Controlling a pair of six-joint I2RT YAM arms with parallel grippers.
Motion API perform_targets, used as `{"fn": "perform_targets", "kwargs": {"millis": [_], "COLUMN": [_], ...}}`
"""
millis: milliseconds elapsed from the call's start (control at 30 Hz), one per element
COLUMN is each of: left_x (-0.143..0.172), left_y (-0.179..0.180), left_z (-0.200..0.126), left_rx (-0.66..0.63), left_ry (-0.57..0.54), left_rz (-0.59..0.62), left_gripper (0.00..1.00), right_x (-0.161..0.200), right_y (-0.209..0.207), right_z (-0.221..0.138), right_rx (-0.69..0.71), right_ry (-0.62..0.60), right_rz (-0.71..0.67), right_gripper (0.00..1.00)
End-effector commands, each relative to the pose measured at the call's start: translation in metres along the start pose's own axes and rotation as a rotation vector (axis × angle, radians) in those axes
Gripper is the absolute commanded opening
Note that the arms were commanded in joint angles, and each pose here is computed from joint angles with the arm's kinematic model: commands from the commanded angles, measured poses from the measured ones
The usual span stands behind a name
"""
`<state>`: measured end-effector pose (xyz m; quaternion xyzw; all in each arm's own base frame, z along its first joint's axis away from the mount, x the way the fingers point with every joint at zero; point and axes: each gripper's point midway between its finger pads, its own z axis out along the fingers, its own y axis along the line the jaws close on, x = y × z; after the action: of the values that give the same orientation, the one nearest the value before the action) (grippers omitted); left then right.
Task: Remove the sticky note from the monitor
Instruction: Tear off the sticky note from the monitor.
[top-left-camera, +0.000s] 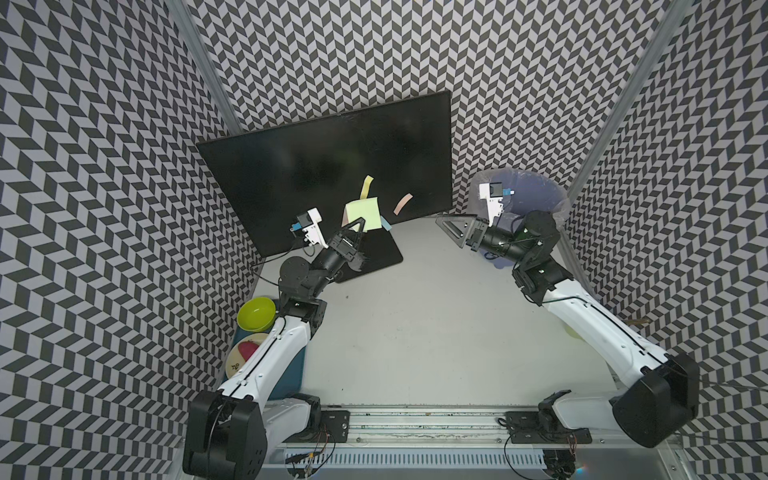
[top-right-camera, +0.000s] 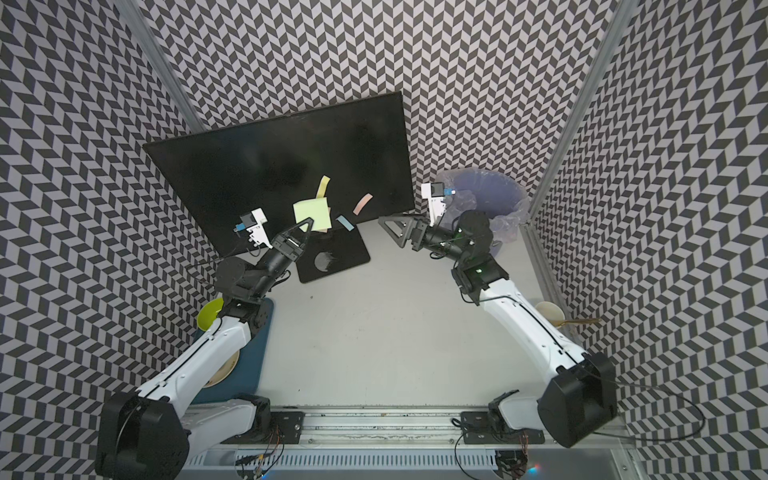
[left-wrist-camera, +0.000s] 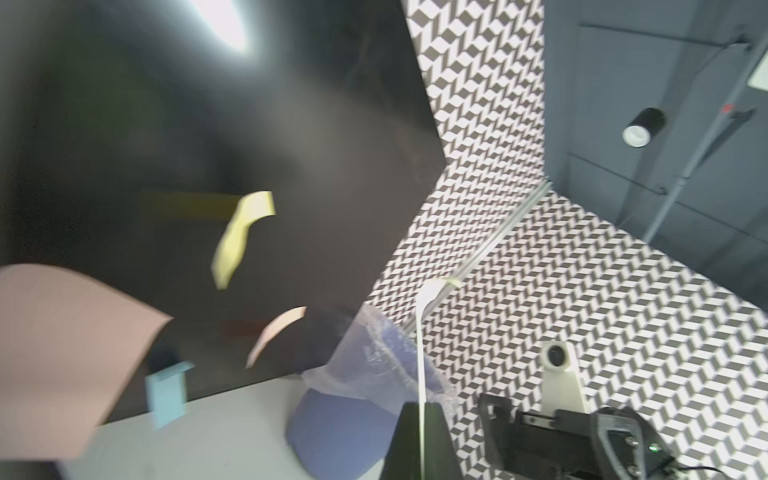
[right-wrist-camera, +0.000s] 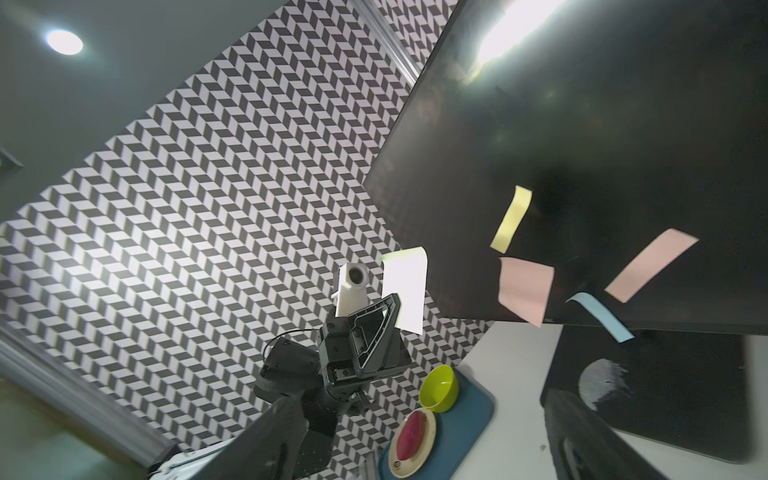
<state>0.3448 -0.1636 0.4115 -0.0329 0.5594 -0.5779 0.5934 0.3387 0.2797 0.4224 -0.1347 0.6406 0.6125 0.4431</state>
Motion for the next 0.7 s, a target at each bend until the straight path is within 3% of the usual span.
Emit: {"fn": "perform_targets", "kwargs": {"millis": [0, 300, 567, 667], "left_x": [0.003, 0.040, 0.053, 0.055], "left_y": [-0.041, -0.066, -0.070, -0.070], "left_z": [0.019, 0.041, 0.044, 0.044], "left_rx": [0.136, 0.225, 0.233, 0.234], "left_ry": [-0.004, 0.051, 0.082, 0.087], "left_rz": [-0.020, -0.092, -0.092, -0.095], "left_gripper": [0.00, 0.00, 0.00, 0.00], "right_x": [-0.006, 0.005, 0.009, 0.013], "right_y": [0.021, 0.028, 0.031, 0.033], "right_z": [0.009, 0.023, 0.024, 0.027], "right_rx": [-0.153, -0.215, -0.243, -0.258], "right_ry": [-0.009, 0.026, 0.035, 0.050], "right_rz": [0.043, 0.045, 0.065, 0.070], "right_gripper": [0.84, 0.60, 0.32, 0.16]}}
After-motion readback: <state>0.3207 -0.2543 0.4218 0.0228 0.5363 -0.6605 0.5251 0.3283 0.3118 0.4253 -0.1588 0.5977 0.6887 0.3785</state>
